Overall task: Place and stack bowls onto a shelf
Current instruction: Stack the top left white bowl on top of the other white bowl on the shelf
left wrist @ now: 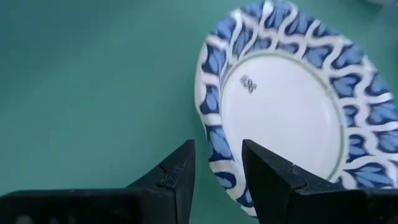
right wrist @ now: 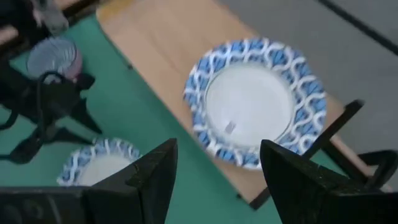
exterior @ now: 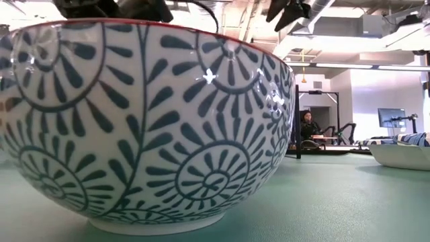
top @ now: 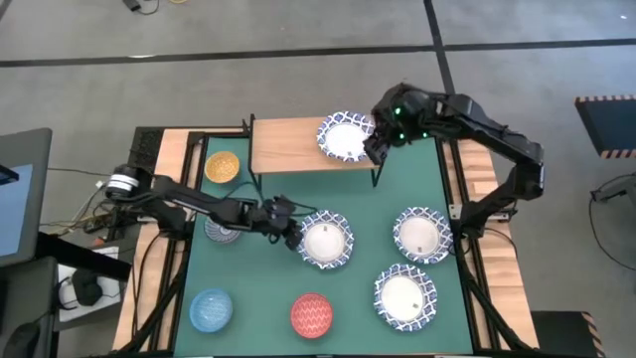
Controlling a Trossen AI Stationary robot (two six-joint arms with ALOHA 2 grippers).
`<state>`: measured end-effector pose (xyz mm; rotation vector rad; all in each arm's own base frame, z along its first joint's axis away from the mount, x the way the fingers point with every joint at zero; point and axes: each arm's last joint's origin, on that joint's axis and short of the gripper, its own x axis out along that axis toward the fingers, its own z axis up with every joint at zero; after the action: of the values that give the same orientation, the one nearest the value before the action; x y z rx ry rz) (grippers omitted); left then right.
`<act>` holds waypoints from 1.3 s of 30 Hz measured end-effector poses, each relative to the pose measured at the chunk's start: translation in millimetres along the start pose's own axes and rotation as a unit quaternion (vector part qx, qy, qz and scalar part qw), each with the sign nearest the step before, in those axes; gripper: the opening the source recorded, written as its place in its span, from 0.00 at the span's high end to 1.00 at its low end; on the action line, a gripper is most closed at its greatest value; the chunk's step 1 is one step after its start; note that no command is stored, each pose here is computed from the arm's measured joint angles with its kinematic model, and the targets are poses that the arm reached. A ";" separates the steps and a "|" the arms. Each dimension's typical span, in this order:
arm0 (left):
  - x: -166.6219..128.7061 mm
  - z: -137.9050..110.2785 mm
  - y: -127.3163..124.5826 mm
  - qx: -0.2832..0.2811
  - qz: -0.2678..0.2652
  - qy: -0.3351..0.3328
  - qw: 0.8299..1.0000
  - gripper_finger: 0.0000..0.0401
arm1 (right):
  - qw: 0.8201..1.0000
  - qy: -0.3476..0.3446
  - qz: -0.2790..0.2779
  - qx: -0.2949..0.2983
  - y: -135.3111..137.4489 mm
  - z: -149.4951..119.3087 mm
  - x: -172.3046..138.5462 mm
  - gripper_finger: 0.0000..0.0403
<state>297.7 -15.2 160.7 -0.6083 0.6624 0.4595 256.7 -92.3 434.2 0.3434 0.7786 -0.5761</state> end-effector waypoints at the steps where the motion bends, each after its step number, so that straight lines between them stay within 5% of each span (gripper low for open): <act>1: 4.5 -0.8 -1.4 0.000 -0.005 0.004 1.000 0.71 | 1.000 0.004 0.003 0.000 2.7 -3.6 1.3 0.37; 7: 26.8 -8.1 -3.4 -0.002 0.005 0.035 0.999 0.73 | 0.999 0.031 0.009 0.010 8.3 -29.3 5.8 0.37; 16: 34.2 -1.8 -13.8 -0.023 -0.007 0.038 0.999 0.98 | 0.998 0.028 0.029 0.044 9.8 -65.5 1.3 0.37; 21: 23.2 20.9 -33.1 -0.009 -0.028 0.010 1.000 0.99 | 0.995 0.038 0.078 0.039 19.2 -87.8 12.4 0.37; 30: -15.6 75.8 -71.3 0.105 -0.014 -0.011 0.994 1.00 | 0.981 0.051 0.183 -0.045 46.3 -114.5 33.1 0.37; 39: -38.6 118.8 -87.3 0.150 -0.023 -0.050 0.987 1.00 | 0.974 0.051 0.200 -0.097 59.5 -113.1 50.2 0.37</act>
<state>371.2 -9.8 294.1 -0.3131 0.6069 0.3357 258.0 -7.4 326.2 0.3388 0.8304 -0.1027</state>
